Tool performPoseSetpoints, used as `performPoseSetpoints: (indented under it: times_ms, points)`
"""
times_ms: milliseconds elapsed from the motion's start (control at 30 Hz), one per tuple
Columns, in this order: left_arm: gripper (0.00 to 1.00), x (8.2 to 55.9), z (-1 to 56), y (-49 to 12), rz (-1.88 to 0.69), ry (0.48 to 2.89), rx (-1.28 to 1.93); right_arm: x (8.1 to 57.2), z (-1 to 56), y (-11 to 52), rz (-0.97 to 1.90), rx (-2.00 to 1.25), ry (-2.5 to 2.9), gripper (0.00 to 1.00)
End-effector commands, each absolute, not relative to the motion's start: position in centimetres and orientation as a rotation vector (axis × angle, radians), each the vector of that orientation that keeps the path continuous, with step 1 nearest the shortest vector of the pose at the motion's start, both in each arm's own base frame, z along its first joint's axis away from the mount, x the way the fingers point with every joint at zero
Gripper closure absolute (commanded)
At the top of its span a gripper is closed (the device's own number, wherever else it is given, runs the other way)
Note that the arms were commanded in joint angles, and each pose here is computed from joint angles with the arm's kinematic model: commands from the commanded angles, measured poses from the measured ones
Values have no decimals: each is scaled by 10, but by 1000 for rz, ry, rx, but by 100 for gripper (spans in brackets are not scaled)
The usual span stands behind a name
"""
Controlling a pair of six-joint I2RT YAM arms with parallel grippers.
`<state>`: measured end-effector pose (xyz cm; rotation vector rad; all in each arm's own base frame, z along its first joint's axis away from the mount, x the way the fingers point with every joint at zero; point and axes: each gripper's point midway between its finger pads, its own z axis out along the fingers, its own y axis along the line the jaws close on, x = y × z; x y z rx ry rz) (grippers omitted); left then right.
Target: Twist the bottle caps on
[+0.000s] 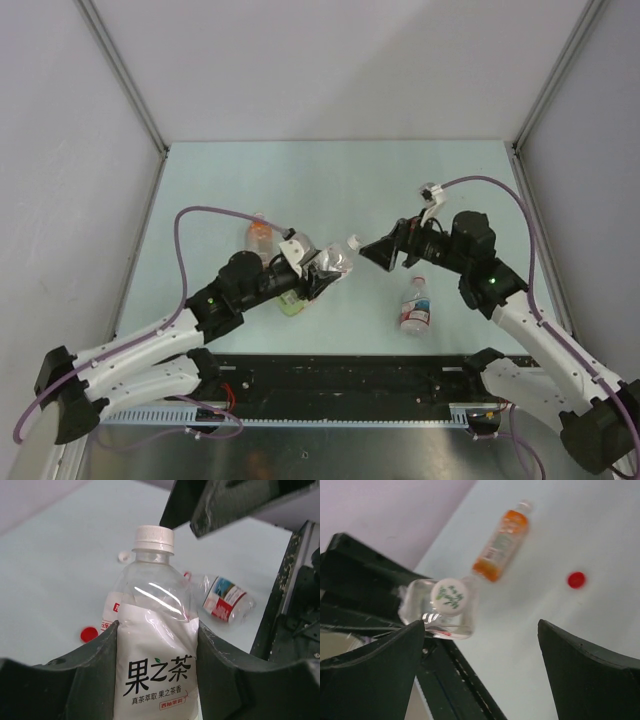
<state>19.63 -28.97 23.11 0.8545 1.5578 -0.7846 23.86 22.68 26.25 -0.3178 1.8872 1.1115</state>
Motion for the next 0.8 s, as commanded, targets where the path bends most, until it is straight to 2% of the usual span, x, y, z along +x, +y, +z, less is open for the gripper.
performPoseSetpoints:
  times_ms: [0, 200, 333, 367, 467, 533, 567, 600, 633, 667, 700, 767]
  points:
    - [68, 193, 266, -295, -815, 1362, 845, 225, 313, 260, 1194, -397, 1655, 2]
    - [70, 189, 269, -292, -841, 1345, 825, 226, 305, 283, 1150, -345, 1672, 7]
    - [70, 186, 272, -292, -855, 1325, 823, 230, 293, 296, 1149, -316, 1714, 15]
    - [70, 185, 272, -292, -859, 1321, 825, 230, 291, 300, 1145, -320, 1713, 20]
    - [67, 185, 274, -292, -880, 1330, 796, 231, 289, 304, 1095, -302, 1705, 61]
    - [58, 186, 276, -290, -882, 1336, 770, 238, 288, 298, 1024, -249, 1703, 87]
    - [51, 186, 278, -289, -885, 1335, 760, 244, 287, 291, 976, -205, 1707, 93]
    - [40, 186, 278, -288, -889, 1337, 753, 250, 286, 282, 920, -164, 1711, 97]
    - [22, 185, 279, -288, -894, 1338, 747, 257, 284, 271, 849, -112, 1716, 98]
    - [11, 184, 279, -287, -897, 1338, 741, 264, 281, 258, 773, -66, 1723, 99]
    - [6, 184, 279, -285, -900, 1341, 731, 271, 279, 244, 686, -25, 1725, 100]
    - [2, 185, 279, -281, -898, 1346, 705, 285, 278, 212, 508, 44, 1717, 100]
